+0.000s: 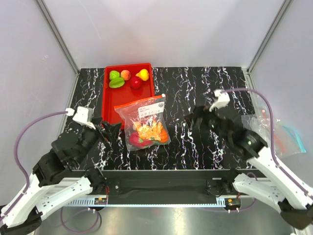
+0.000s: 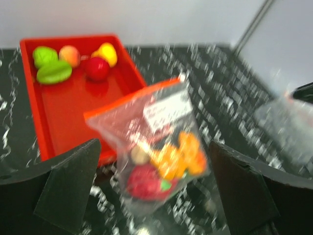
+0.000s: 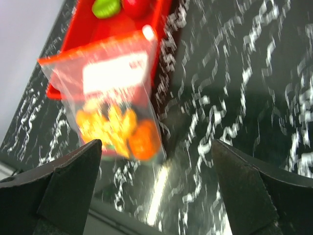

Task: Place the food in the zip-top bag and seal the zipper
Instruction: Reset both arms

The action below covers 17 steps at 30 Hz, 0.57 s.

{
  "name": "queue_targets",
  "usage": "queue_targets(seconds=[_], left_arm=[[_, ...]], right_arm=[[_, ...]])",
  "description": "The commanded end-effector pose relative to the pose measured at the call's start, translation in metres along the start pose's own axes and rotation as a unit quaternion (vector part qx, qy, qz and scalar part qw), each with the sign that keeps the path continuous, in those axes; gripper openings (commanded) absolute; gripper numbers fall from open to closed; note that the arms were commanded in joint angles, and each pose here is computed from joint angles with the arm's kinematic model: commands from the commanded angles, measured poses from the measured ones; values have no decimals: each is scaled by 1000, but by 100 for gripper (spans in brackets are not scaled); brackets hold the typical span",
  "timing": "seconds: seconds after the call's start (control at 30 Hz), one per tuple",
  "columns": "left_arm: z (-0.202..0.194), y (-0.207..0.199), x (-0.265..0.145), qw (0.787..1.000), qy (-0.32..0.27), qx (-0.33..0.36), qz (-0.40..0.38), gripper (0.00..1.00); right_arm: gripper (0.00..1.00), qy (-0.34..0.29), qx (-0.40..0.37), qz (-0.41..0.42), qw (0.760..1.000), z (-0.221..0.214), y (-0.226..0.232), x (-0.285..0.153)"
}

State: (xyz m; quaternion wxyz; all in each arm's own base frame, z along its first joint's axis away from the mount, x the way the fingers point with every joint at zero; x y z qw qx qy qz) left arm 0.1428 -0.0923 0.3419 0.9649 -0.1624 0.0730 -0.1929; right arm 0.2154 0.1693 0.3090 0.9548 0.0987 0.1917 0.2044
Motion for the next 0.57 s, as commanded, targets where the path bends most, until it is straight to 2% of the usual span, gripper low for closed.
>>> queue_targets(seconds=[0.0,0.2,0.53], left_arm=[[-40,12,-6,994,89,65,0,99],[-77,18,3,989,128,79,0,99],[-80,21,-1,991,112,74,-8,99]], right_arm=[[100,-17,70,-16,997,-13,-13,-25],[100,-13,80,-73,994,-36,-43,-55],[100,-19,98,-94,990,-53,-58,-73]])
Point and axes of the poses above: each gripper's point midway between its finger pads, its own x axis out along the fingers, its own y axis along the line the jaws close on, z = x × y, the point moved 4 cm from there along -x, back along the fingers, and after that the axes turned 6 degrees about -x, right-handed, at the moved point
